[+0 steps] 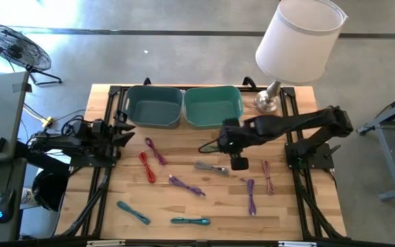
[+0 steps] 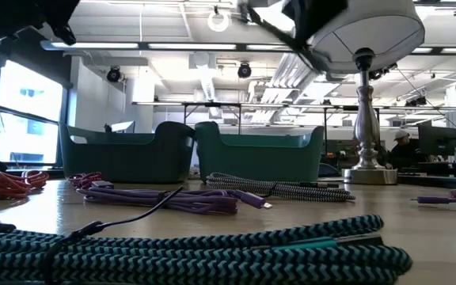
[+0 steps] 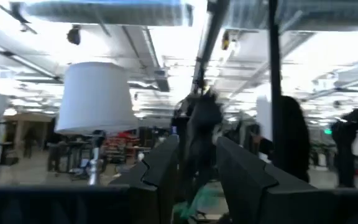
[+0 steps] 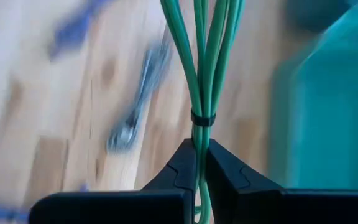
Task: Pick & Place USB Port
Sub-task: Put the green charger cable into the blue bin
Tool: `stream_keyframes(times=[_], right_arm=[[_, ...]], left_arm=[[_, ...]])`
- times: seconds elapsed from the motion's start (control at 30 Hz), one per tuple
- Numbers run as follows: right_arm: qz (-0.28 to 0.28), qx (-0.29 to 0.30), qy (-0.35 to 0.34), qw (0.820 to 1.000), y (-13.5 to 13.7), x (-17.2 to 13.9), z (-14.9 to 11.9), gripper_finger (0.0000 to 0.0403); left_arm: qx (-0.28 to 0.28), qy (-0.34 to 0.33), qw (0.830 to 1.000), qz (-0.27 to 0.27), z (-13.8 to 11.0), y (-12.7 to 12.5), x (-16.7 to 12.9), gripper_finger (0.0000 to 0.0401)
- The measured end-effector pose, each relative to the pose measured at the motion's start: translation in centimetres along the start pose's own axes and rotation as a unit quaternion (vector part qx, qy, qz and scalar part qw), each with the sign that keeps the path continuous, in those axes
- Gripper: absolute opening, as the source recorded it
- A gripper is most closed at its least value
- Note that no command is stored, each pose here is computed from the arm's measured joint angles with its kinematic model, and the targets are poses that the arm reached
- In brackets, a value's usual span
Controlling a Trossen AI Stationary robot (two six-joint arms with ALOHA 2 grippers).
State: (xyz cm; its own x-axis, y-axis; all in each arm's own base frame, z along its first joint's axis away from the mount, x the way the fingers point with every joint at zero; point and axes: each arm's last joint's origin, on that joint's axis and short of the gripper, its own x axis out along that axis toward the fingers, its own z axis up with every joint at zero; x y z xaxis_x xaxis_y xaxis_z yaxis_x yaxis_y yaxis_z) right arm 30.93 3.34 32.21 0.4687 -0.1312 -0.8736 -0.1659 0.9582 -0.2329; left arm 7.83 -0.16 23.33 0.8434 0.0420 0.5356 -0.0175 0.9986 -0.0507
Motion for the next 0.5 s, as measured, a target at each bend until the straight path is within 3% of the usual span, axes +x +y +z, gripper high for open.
stream_keyframes(times=[0.17, 0.33, 0.5], right_arm=[[-0.076, -0.080, -0.009, 0.994, -0.6, -1.6, 1.4, 0.0008], [-0.074, -0.070, -0.007, 0.995, -2.1, -0.2, 2.1, 0.0008], [-0.076, -0.108, -0.079, 0.988, -3.4, -0.3, 3.7, 0.0008]], left_arm=[[0.003, 0.023, 0.999, 0.026, -0.6, 0.1, 0.5, 0.0111], [0.003, 0.049, 0.999, 0.006, 0.1, -0.1, 2.0, 0.0138], [0.037, 0.103, 0.994, -0.023, 1.5, -0.5, 4.7, 0.0181]])
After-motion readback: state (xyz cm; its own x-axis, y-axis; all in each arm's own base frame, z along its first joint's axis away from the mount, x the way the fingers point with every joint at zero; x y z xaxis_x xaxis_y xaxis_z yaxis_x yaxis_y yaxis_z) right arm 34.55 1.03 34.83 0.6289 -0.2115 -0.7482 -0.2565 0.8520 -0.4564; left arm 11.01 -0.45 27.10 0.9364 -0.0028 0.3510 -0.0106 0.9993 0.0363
